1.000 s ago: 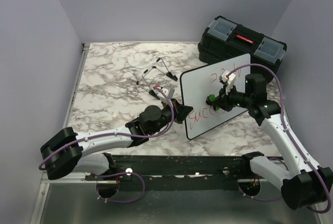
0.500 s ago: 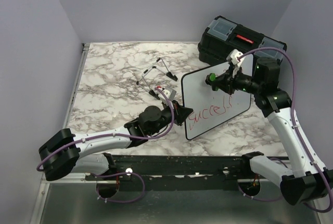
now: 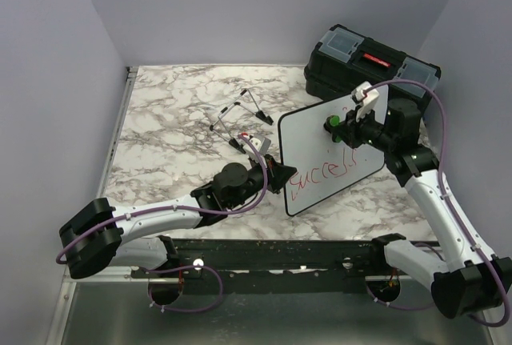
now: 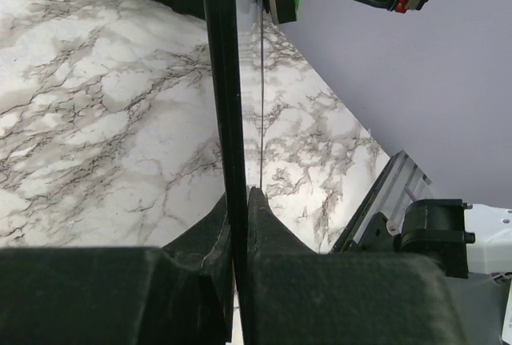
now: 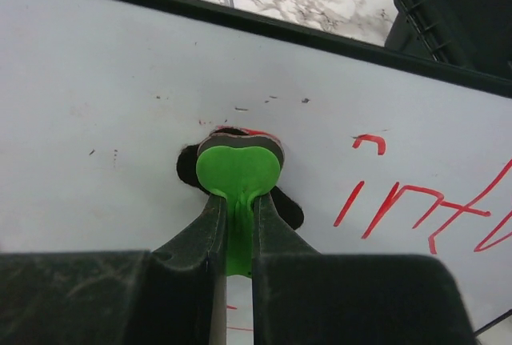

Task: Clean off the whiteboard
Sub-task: Erase the whiteboard at the center of the board.

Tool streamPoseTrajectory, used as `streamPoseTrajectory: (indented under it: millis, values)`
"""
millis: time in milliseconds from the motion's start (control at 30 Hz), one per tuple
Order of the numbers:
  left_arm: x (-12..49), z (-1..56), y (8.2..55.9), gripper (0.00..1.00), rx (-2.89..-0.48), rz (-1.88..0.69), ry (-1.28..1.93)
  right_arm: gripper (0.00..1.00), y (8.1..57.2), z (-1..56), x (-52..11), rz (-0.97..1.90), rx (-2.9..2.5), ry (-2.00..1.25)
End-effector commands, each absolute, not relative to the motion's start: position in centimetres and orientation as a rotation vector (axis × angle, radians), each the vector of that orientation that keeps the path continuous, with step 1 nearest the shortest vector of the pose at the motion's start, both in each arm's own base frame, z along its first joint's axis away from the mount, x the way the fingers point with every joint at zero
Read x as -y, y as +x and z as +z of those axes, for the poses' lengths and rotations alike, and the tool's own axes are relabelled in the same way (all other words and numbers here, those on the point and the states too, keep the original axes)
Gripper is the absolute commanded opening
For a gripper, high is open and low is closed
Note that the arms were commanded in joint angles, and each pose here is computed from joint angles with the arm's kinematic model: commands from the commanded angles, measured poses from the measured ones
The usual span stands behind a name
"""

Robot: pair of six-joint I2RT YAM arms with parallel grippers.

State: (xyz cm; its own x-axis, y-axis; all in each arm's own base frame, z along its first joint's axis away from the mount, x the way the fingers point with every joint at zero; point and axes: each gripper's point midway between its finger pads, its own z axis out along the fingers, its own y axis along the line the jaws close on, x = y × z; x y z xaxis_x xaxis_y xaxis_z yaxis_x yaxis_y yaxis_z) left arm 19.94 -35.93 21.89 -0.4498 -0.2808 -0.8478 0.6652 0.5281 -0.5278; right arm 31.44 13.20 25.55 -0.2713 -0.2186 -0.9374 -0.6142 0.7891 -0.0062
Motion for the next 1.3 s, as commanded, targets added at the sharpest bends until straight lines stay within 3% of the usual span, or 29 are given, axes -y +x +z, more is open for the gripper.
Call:
streamPoseTrajectory:
  millis: [0,167,367,467,533,700,1000,1167,1267]
  values:
    - [36.7,24.9,18.7,0.0,-1.626,-1.184,0.403,0.01,29.0,23.4,-15.1,0.565,-1.829,-0.806]
    - [36.9,25.0,18.7,0.0,-1.624,-1.191,0.404,0.01,25.7,22.2,-17.4,0.781,-1.782,-1.013]
    - [36.9,24.8,18.7,0.0,-1.631,-1.194,0.395,0.01,32.8,25.6,-12.5,0.385,-1.819,-0.567]
    - [37.0,24.8,18.7,0.0,-1.628,-1.198,0.396,0.01,33.8,25.6,-11.0,0.296,-1.828,-0.479]
    - [37.0,24.9,18.8,0.0,-1.624,-1.193,0.395,0.01,32.8,24.6,-11.9,0.351,-1.843,-0.544]
    - [37.0,24.5,19.4,0.0,-1.637,-1.13,0.414,0.01,25.9,23.9,-17.7,0.756,-1.692,-1.051]
    - [37.0,24.4,19.3,0.0,-1.639,-1.129,0.416,0.01,34.1,28.2,-13.1,0.397,-1.761,-0.561]
    - [37.0,24.3,19.2,0.0,-1.639,-1.136,0.42,0.01,34.1,25.6,-11.4,0.301,-1.814,-0.536]
    - [37.0,24.5,19.1,0.0,-1.633,-1.142,0.421,0.01,30.9,24.0,-13.9,0.449,-1.809,-0.771]
